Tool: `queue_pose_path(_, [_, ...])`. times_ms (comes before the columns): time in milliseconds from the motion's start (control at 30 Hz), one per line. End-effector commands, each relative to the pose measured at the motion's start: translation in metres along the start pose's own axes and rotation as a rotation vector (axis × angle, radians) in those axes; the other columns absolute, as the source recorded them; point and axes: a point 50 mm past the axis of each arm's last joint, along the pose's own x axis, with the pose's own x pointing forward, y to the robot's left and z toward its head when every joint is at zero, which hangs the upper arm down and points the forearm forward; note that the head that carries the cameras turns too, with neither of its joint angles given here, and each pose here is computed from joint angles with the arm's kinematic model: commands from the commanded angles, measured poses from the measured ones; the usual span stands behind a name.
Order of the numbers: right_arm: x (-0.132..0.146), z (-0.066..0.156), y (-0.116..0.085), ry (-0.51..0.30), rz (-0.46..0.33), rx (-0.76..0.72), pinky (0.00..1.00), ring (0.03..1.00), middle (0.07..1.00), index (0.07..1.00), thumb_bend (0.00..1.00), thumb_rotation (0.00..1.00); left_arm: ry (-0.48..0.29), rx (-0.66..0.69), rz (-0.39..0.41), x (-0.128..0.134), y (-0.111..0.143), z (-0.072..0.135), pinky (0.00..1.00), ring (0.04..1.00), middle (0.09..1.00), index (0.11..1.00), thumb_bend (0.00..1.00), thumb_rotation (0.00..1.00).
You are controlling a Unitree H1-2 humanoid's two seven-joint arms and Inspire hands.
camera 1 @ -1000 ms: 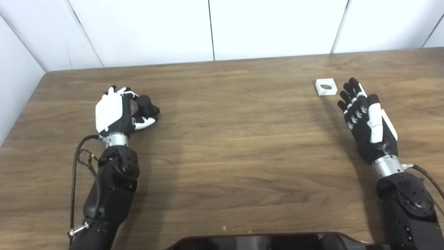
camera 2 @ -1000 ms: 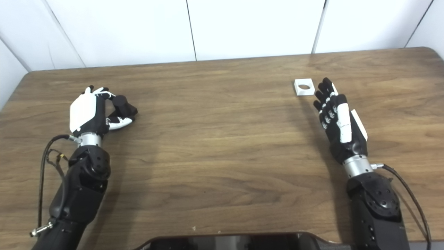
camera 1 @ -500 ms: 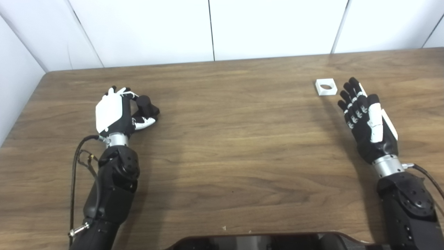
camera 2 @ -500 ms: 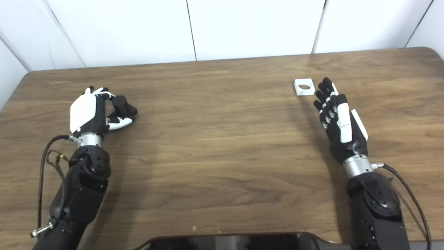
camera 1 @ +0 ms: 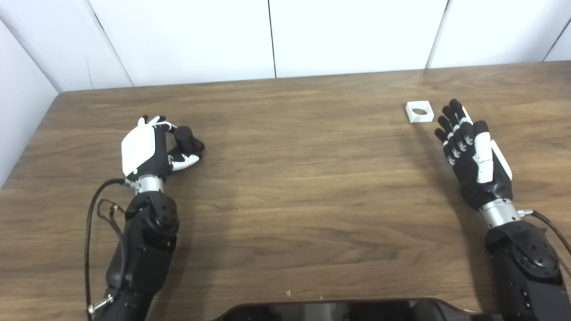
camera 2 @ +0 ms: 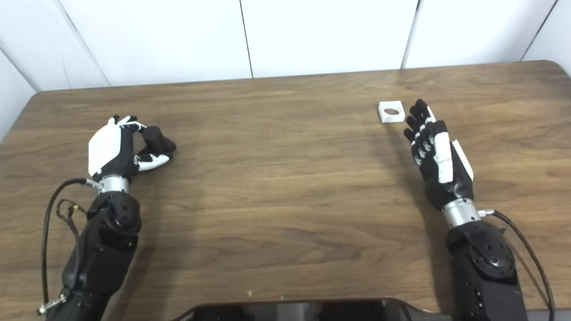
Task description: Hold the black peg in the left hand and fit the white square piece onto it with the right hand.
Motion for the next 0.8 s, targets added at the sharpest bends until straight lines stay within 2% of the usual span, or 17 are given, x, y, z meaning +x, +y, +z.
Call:
queue_pose_path(0, [-0.027,-0.036,-0.001,0.112,-0.028,0.035,1.00,1.000,1.000,1.000,0.56,1.00,-0.024,0.014,0.001,-0.003,0.003,0.008,0.93,1.000,0.897,0.489,0.52,0.06])
queue_pose_path(167, [-0.027,-0.036,-0.001,0.118,-0.030,0.045,1.00,1.000,1.000,1.000,0.56,1.00,-0.040,-0.001,-0.016,-0.013,-0.002,0.014,0.97,1.000,0.896,0.489,0.52,0.06])
queue_pose_path(367, [-0.025,-0.036,-0.002,0.118,-0.028,0.041,1.00,1.000,1.000,1.000,0.55,1.00,-0.079,-0.015,-0.037,-0.030,-0.008,0.023,0.94,1.000,0.897,0.490,0.52,0.06])
queue_pose_path(767, [-0.022,-0.035,-0.001,0.111,-0.024,0.052,1.00,1.000,1.000,1.000,0.58,1.00,-0.149,-0.062,-0.070,-0.062,-0.022,0.040,0.92,0.998,0.892,0.490,0.52,0.06])
